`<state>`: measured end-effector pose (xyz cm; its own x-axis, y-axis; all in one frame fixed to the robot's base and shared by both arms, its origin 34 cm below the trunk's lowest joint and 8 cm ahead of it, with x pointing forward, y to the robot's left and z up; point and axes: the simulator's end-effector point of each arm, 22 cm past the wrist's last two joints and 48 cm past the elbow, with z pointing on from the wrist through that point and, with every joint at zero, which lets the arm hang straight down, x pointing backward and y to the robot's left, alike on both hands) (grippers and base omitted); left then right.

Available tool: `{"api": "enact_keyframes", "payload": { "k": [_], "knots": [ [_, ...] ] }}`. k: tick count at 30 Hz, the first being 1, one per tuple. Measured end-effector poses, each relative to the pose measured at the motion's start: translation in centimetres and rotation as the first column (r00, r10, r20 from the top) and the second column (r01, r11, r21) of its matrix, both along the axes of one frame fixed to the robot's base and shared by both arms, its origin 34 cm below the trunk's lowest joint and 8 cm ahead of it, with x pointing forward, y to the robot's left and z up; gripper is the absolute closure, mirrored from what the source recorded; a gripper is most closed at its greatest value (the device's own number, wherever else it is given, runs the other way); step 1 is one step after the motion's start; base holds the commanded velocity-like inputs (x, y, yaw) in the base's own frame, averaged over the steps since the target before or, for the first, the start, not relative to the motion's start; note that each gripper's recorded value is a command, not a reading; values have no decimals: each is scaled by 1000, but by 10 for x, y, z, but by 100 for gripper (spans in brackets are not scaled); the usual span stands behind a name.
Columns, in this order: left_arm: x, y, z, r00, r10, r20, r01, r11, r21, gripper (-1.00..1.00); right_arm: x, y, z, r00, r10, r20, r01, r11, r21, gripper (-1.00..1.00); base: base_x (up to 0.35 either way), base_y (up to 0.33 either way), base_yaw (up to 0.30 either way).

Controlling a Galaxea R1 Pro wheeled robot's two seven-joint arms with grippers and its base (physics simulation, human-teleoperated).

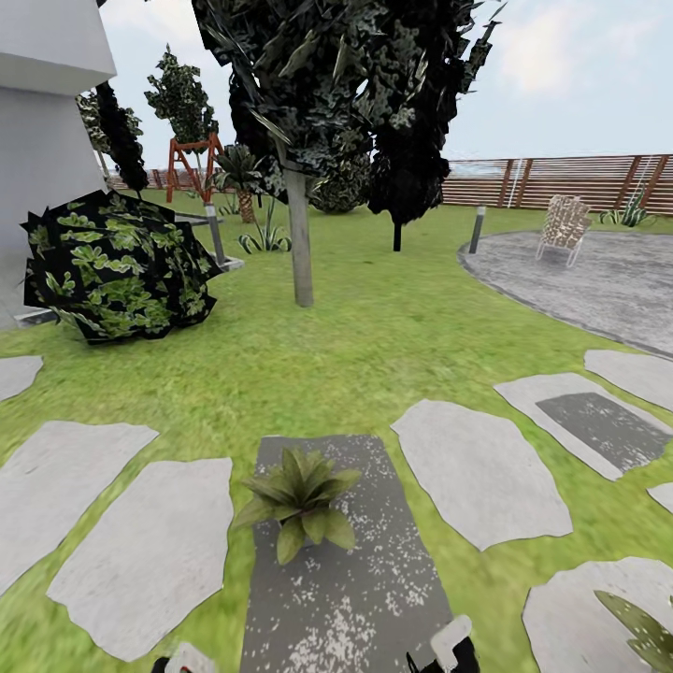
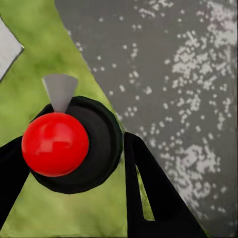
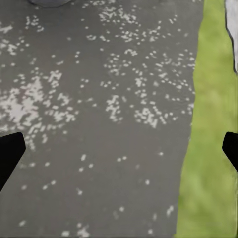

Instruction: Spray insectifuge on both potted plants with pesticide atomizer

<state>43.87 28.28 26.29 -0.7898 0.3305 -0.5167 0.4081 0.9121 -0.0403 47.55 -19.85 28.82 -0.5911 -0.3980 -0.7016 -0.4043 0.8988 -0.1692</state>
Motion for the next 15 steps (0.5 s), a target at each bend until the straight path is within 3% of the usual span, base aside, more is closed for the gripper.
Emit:
{"api": "enact_keyframes", "payload": {
  "k": [1, 2, 4, 5, 6, 8, 11, 12, 13, 14, 15],
  "knots": [
    [-7, -6, -3, 997, -72, -16, 72, 997, 14, 100, 6, 5, 5, 999, 39, 20, -38, 999, -11, -100, 0, 0, 0],
    [-17, -15, -5, 985, -169, -42, 170, 985, 19, 100, 17, 17, 14, 992, 114, 54, -113, 993, -27, -100, 0, 0, 0],
    [-31, -24, -8, 961, -266, -82, 267, 964, 5, 100, 28, 42, 25, 968, 234, 86, -232, 972, -29, -100, 0, 0, 0],
    [-39, -28, -8, 943, -316, -107, 317, 948, -10, 100, 28, 64, 31, 945, 315, 84, -316, 949, -3, -100, 0, 0, 0],
    [-38, -30, -7, 934, -339, -115, 339, 940, -21, 100, 24, 77, 33, 928, 366, 71, -368, 930, 21, -100, 0, 0, 0],
    [-26, -36, 2, 915, -384, -122, 381, 923, -49, 100, 9, 104, 34, 877, 481, 9, -480, 873, 91, -100, 0, 0, 0],
    [-17, -49, 20, 883, -448, -138, 433, 893, -125, 100, 8, 118, 42, 837, 548, -13, -542, 830, 130, -100, 0, 0, 0],
    [-12, -56, 28, 865, -485, -130, 466, 872, -149, 100, 10, 121, 46, 829, 560, -9, -554, 822, 134, 100, 0, 0, 0],
    [-10, -62, 35, 838, -530, -128, 509, 845, -164, 100, 13, 123, 49, 824, 567, -4, -562, 817, 133, 100, 0, 0, 0],
    [-9, -65, 43, 800, -583, -144, 560, 811, -170, 100, 14, 124, 50, 815, 580, -2, -575, 809, 125, 100, 0, 0, 0],
    [-9, -67, 48, 777, -609, -161, 585, 793, -172, 100, 14, 124, 50, 807, 591, -4, -587, 801, 118, 100, 0, 0, 0]
  ]
}}
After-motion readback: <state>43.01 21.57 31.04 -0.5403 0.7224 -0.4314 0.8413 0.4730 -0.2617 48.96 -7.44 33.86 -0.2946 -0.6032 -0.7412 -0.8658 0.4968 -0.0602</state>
